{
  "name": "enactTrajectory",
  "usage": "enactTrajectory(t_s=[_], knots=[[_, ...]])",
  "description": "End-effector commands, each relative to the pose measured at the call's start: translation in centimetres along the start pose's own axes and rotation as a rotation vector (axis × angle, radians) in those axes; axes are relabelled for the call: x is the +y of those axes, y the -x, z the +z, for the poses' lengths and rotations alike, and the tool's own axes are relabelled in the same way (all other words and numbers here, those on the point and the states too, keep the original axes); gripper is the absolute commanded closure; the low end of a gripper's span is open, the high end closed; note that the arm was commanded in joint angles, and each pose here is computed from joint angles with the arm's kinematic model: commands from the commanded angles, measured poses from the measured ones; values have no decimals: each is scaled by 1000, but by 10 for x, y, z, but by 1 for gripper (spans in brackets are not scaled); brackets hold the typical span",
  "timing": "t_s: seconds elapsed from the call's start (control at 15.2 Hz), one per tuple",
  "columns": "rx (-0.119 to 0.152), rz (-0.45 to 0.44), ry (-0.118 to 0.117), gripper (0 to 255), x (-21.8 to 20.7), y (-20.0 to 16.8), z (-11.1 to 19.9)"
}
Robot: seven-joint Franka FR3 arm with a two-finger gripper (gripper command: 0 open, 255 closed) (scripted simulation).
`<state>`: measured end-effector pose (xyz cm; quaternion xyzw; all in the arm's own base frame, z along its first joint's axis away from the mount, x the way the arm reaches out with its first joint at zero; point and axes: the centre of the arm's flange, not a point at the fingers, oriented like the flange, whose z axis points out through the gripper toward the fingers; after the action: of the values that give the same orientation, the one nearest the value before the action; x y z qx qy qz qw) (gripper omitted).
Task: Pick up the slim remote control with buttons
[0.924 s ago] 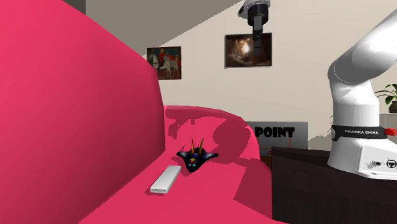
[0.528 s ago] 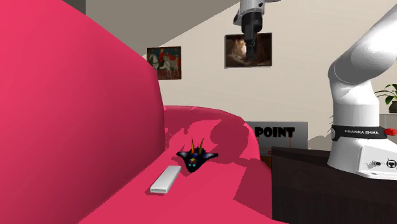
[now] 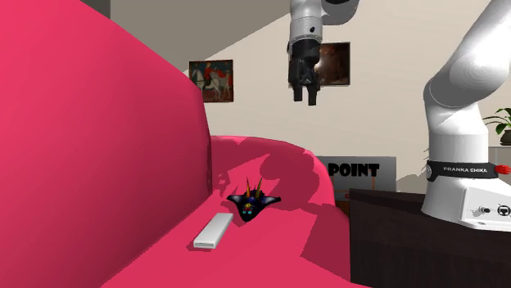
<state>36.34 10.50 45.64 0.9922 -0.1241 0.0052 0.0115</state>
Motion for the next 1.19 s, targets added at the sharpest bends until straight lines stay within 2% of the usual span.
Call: enactTrajectory(t_s=[0.0,1.12], knots=[[0,58,-1,0,-13,-10,22],[-8,513,0,0,-108,-118,193]])
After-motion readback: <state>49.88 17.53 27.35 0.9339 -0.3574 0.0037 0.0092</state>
